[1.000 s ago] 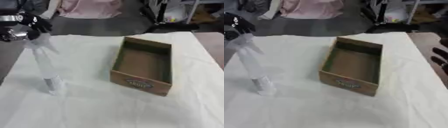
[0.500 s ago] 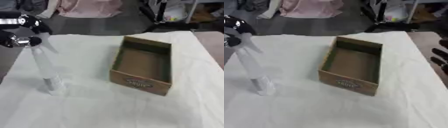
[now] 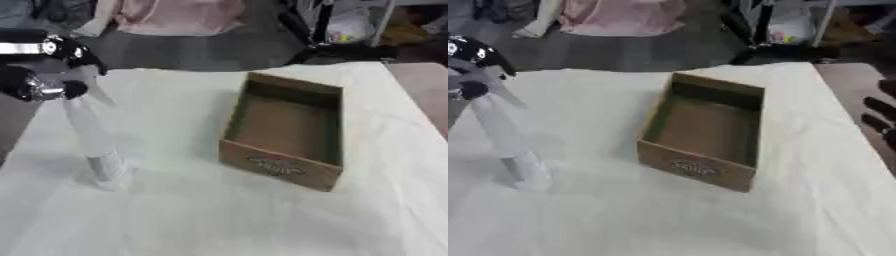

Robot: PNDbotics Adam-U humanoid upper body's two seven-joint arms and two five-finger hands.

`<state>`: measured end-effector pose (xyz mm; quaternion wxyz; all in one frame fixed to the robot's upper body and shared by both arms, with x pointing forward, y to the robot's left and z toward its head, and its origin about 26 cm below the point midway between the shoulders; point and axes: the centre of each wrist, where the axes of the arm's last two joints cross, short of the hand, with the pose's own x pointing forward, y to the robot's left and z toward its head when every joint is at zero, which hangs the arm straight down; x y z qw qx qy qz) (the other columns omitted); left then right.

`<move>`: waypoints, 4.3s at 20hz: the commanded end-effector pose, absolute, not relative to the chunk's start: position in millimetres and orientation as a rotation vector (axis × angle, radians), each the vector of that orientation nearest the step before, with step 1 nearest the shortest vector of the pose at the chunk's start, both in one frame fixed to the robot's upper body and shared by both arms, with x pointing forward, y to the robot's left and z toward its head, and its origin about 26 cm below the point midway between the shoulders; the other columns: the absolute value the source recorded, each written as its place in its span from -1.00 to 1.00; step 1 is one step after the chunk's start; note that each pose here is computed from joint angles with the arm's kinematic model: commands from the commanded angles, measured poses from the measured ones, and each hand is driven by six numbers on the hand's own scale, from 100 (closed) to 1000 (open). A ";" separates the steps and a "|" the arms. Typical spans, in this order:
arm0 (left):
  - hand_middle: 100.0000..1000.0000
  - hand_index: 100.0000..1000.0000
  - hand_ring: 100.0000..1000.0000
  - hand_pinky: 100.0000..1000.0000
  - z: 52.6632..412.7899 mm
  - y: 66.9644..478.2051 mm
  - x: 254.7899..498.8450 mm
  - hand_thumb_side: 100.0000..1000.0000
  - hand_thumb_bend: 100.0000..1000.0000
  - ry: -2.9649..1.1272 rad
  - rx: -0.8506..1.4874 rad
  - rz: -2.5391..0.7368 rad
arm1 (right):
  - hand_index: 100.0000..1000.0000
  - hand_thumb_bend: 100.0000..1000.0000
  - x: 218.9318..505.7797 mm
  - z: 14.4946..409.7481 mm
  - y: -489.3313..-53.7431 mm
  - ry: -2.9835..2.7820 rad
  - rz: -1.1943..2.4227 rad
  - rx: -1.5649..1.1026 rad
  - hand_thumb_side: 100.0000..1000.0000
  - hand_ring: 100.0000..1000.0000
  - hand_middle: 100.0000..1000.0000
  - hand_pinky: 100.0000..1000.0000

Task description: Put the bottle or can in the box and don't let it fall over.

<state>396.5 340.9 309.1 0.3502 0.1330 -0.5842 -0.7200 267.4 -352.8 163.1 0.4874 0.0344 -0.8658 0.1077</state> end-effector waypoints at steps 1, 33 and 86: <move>0.56 0.77 0.42 0.36 317.0 345.2 394.6 0.48 -0.76 -1.447 0.331 -2.049 | 0.88 -0.72 266.9 170.1 -354.8 -2.123 0.281 0.073 -0.05 0.94 1.00 0.91; 0.17 0.48 -0.01 -0.21 300.8 343.0 400.5 -0.25 -0.96 -1.436 0.278 -2.058 | 0.88 -0.74 266.6 167.5 -355.6 -2.118 0.280 0.078 -0.04 0.93 1.00 0.92; -1.00 -0.89 -1.00 -1.00 304.1 346.8 404.1 -1.00 -0.42 -1.539 0.233 -2.009 | 0.89 -0.79 266.1 165.1 -357.8 -2.111 0.252 0.081 -0.01 0.90 1.00 0.93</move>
